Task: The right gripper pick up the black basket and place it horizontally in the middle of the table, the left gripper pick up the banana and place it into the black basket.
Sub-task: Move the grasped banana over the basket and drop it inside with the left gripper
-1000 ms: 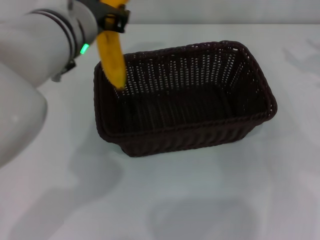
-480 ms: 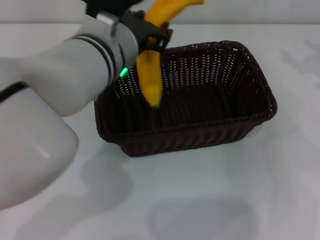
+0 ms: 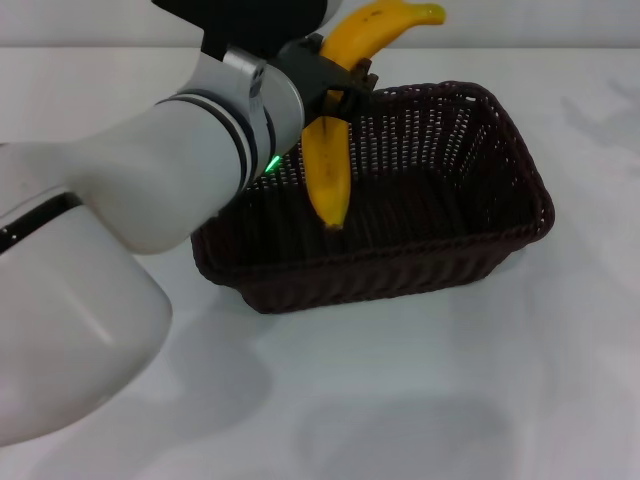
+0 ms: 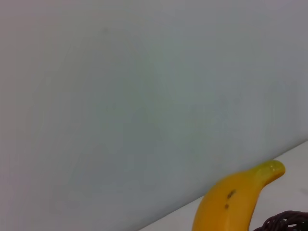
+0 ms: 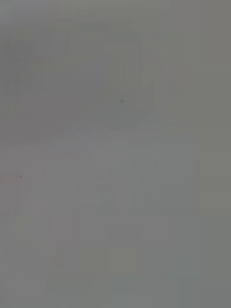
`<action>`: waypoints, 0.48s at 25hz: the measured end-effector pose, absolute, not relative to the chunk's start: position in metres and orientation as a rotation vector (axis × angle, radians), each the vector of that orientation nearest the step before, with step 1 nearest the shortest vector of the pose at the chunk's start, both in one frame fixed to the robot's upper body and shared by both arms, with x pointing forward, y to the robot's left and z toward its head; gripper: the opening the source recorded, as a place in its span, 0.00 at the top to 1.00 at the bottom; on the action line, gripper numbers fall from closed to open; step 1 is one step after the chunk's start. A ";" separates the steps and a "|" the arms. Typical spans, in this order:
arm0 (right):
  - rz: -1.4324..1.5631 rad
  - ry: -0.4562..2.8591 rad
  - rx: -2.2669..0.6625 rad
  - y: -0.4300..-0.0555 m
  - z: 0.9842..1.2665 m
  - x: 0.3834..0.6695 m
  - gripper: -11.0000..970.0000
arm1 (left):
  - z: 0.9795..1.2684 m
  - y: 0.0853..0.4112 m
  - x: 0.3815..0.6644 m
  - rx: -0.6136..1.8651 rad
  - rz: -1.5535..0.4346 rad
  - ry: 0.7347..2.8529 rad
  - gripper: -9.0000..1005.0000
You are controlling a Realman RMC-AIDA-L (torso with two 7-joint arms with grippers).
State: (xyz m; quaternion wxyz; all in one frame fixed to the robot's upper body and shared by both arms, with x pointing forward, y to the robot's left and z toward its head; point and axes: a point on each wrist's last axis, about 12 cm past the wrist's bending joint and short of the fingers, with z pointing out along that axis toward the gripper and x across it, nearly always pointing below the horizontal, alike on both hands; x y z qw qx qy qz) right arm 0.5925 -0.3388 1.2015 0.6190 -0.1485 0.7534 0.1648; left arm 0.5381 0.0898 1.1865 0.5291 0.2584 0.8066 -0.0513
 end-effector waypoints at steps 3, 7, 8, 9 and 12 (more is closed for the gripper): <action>0.379 1.733 -0.342 -0.339 1.202 0.593 0.15 | 1.187 0.089 0.538 0.618 -0.124 1.926 0.51; 0.379 1.732 -0.343 -0.338 1.202 0.593 0.15 | 1.188 0.089 0.538 0.608 -0.129 1.929 0.51; 0.379 1.732 -0.343 -0.338 1.202 0.593 0.15 | 1.188 0.089 0.538 0.604 -0.130 1.930 0.51; 0.379 1.732 -0.343 -0.338 1.202 0.593 0.15 | 1.188 0.090 0.538 0.602 -0.130 1.930 0.50; 0.379 1.732 -0.343 -0.338 1.202 0.593 0.15 | 1.189 0.092 0.539 0.591 -0.126 1.936 0.38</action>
